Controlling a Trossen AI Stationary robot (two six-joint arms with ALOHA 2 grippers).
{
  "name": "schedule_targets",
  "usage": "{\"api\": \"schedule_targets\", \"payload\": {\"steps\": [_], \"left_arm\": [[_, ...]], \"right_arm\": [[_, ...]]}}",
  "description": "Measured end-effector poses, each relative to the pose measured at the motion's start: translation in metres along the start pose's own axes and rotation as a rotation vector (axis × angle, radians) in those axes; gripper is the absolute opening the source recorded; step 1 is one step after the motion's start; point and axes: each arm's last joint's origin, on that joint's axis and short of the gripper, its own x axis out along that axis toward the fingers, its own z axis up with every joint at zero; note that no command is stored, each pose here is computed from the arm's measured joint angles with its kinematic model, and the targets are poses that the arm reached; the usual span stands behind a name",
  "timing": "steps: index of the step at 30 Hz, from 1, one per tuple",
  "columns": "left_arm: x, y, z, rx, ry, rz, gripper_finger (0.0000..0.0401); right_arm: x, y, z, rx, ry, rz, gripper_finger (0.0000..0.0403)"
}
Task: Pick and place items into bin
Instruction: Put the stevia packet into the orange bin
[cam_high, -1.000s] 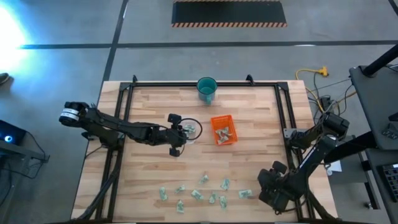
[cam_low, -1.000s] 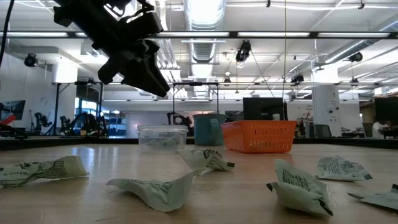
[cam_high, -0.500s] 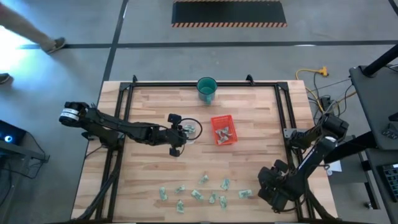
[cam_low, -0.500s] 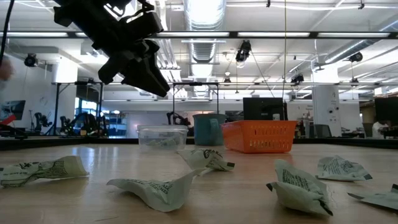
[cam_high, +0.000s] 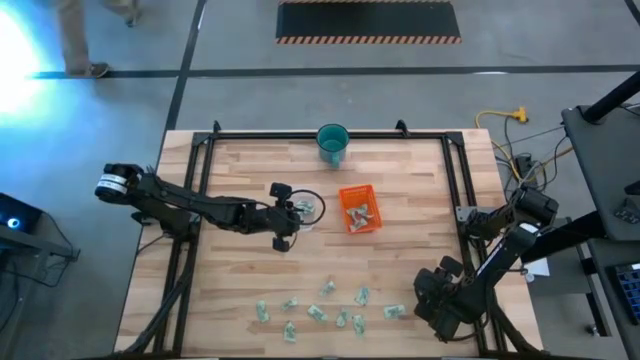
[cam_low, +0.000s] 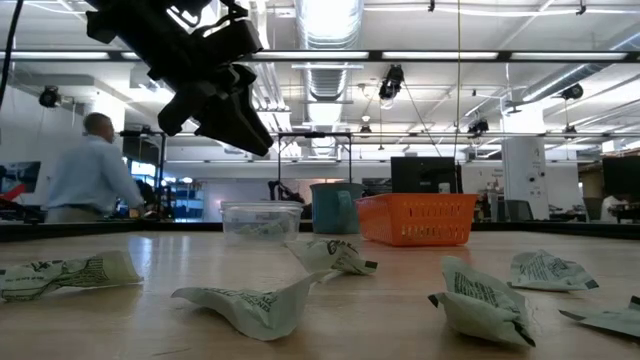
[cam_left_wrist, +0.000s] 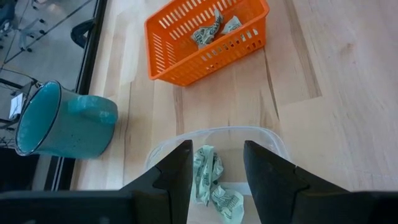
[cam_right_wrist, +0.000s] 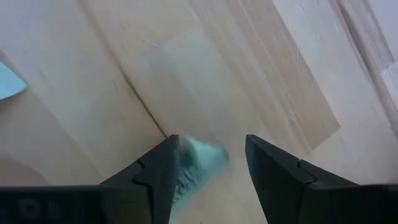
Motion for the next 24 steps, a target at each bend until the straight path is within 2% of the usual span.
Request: {"api": "schedule_targets", "payload": {"steps": [9, 18, 24], "left_arm": [[0.0002, -0.0003, -0.0006, 0.001, 0.003, -0.001, 0.0127], [0.0003, -0.0003, -0.0006, 0.001, 0.003, -0.001, 0.0127], [0.0003, -0.0003, -0.0006, 0.001, 0.002, -0.001, 0.0127]], "right_arm": [[0.0035, 0.0007, -0.0011, -0.002, 0.004, 0.012, 0.012], [0.0014, 0.0031, -0.0013, -0.068, 0.033, 0.028, 0.0018], [0.0014, 0.0036, -0.0012, -0.113, 0.02, 0.033, 0.0009]]}}
